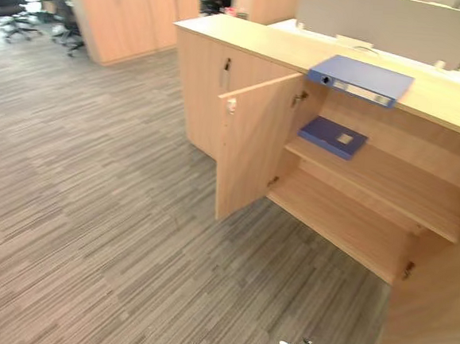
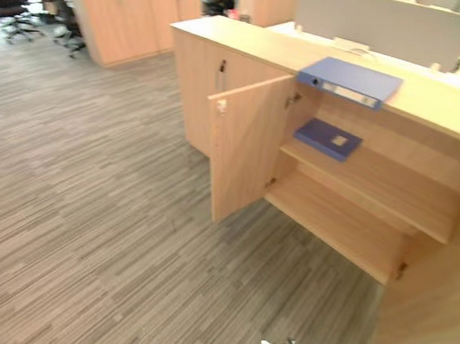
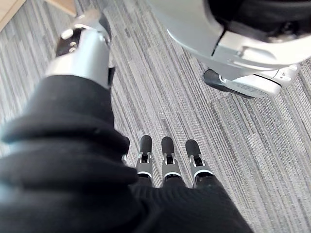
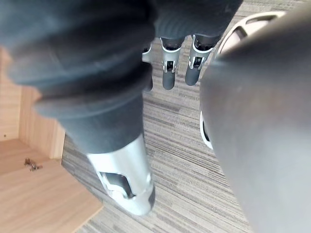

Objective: Walk over to the cabinet, pick up the folder, carry it to the office cabinet, place the folder inside the office cabinet, then close the office cabinet door

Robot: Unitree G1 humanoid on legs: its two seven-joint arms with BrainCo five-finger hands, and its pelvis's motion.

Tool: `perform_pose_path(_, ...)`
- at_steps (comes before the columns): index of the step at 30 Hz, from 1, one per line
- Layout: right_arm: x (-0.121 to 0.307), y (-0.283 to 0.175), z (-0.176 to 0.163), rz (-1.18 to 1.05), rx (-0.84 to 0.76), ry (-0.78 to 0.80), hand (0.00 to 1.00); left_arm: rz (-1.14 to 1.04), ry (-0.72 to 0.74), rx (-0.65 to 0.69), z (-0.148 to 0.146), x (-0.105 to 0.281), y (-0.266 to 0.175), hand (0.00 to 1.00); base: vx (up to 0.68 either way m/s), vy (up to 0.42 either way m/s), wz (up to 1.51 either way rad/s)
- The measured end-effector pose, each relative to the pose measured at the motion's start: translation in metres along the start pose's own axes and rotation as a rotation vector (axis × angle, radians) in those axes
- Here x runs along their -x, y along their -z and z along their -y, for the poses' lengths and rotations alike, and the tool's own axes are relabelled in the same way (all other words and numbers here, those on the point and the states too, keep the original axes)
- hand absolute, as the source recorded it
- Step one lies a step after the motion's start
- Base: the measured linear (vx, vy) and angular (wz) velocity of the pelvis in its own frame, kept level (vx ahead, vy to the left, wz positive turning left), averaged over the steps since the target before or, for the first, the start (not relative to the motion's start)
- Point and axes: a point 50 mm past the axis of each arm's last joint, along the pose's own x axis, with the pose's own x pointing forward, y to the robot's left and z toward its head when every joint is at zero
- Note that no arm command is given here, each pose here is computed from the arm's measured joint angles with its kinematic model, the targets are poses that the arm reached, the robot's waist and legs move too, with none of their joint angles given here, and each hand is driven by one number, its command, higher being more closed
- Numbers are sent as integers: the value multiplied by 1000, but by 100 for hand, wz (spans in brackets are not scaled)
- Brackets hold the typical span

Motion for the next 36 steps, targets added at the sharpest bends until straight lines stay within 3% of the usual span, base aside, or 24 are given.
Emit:
perform_pose_path(17,1,5,-2,-18,50,-25,0,11,-24,116,-5,0,-2,0,141,-115,-23)
perform_pose_path(19,2,8,5,-31,31,-9,0,-11,-33,185,-4,2,7,0,233,-9,-75)
perform_pose_path(25,0,6,3,-55,83,-17,0,31,-32,235,-2,1,-3,0,285,162,-99)
perform_pose_path(30,-2,2,-26,-44,153,-100,0,110,-34,202,-5,-2,-24,0,291,290,-64)
perform_pose_path(36,-3,-3,-29,-25,152,-105,0,97,-38,189,-6,-3,-23,0,158,130,-48)
